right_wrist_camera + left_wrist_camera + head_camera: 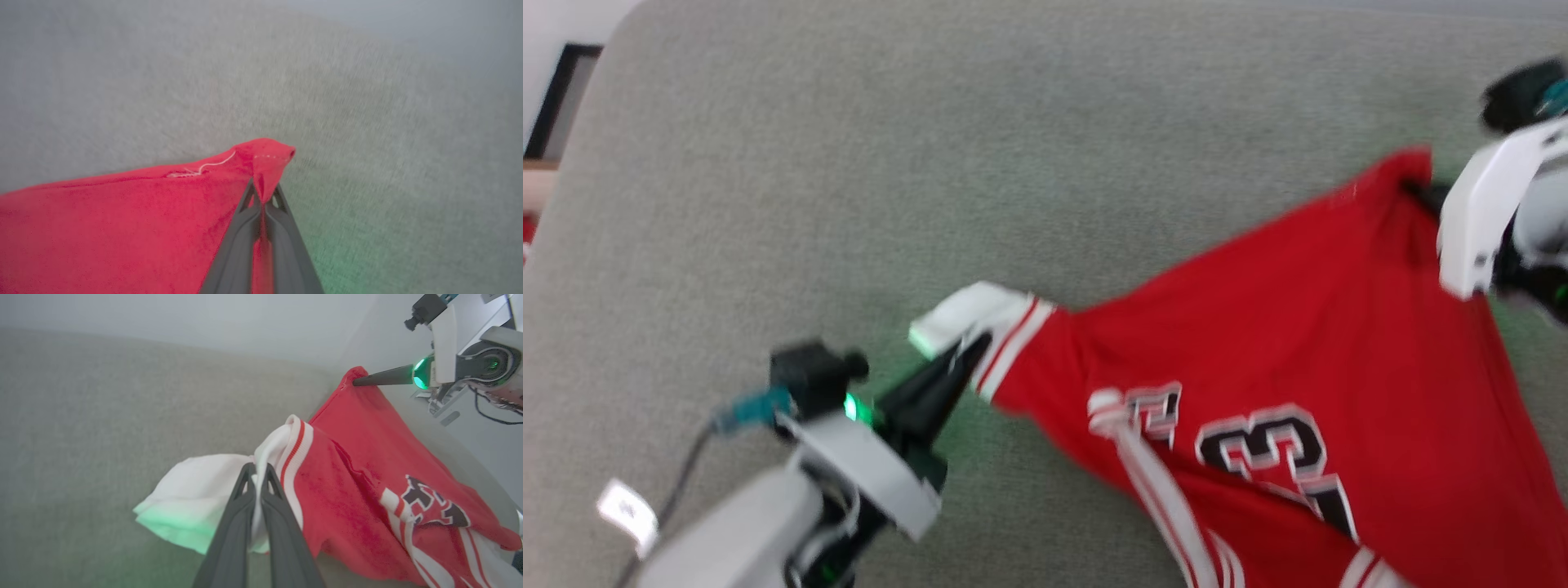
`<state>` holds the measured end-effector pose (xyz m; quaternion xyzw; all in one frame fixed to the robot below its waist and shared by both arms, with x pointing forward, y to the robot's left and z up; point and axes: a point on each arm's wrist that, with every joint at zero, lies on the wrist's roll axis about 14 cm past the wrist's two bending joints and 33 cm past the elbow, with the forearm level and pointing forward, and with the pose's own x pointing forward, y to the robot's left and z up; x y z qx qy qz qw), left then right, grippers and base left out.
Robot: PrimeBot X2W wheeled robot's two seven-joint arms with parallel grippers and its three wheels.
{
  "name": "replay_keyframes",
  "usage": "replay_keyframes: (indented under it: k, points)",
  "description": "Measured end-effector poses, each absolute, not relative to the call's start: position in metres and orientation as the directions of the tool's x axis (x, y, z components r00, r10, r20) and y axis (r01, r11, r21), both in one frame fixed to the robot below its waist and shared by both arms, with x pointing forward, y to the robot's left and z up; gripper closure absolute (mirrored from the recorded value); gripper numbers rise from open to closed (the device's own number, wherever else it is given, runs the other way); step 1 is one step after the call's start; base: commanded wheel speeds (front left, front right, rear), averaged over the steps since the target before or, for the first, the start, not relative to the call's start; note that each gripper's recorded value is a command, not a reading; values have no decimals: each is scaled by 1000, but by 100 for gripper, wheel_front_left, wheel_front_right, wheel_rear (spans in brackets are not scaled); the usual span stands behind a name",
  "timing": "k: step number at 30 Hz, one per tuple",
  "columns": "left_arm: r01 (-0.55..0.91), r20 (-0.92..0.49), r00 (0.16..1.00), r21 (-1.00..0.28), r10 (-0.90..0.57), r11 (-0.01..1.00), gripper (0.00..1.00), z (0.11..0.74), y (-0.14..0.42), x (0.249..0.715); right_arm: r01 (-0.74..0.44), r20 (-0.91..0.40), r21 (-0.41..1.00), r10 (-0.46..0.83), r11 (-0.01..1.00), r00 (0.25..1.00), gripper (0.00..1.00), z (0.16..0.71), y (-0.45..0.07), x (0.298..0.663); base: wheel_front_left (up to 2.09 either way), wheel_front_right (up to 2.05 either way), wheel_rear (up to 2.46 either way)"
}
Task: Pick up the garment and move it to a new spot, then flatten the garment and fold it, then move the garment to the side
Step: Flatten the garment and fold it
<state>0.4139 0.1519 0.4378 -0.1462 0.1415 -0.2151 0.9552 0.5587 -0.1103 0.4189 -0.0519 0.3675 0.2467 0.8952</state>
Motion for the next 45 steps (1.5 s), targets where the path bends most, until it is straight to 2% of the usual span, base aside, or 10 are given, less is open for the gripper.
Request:
replay_keyframes:
  k: [3, 8, 13, 16, 20, 25, 29, 34, 40, 45]
  points:
    - [426, -139, 862, -321, -487, 846, 100, 468, 146, 439, -408, -581, 109, 391, 907, 714, 100, 453, -122, 581, 0, 0, 0]
    - [486, -44, 858, -257, -512, 836, 100, 527, 141, 495, -255, -396, 120, 282, 959, 874, 100, 513, -168, 612, 0, 0, 0]
    - [490, 43, 868, -242, -495, 838, 100, 591, 133, 558, -136, -179, 146, 162, 980, 971, 100, 585, -207, 637, 0, 0, 0]
    - [487, 113, 874, -213, -473, 847, 100, 637, 129, 592, -82, -37, 149, 88, 986, 995, 100, 635, -229, 648, 0, 0, 0]
    - [473, 227, 872, -158, -434, 867, 100, 698, 126, 629, -45, 135, 152, 25, 987, 991, 100, 692, -243, 660, 0, 0, 0]
    - [469, 411, 821, -88, -397, 879, 100, 768, 117, 647, 1, 239, 138, -34, 990, 970, 100, 725, -257, 664, 0, 0, 0]
    - [466, 416, 827, -132, -378, 875, 100, 758, 114, 655, 24, 201, 125, -49, 992, 978, 100, 706, -258, 668, 0, 0, 0]
    - [497, 280, 858, -238, -431, 835, 100, 681, 99, 649, 28, 61, 116, -35, 993, 998, 100, 642, -251, 670, 0, 0, 0]
    - [522, 129, 850, -345, -511, 780, 100, 593, 91, 606, -28, -100, 123, 40, 992, 994, 100, 566, -226, 653, 0, 0, 0]
    - [512, 24, 825, -453, -564, 729, 100, 536, 87, 556, -109, -255, 135, 141, 985, 957, 100, 506, -209, 614, 0, 0, 0]
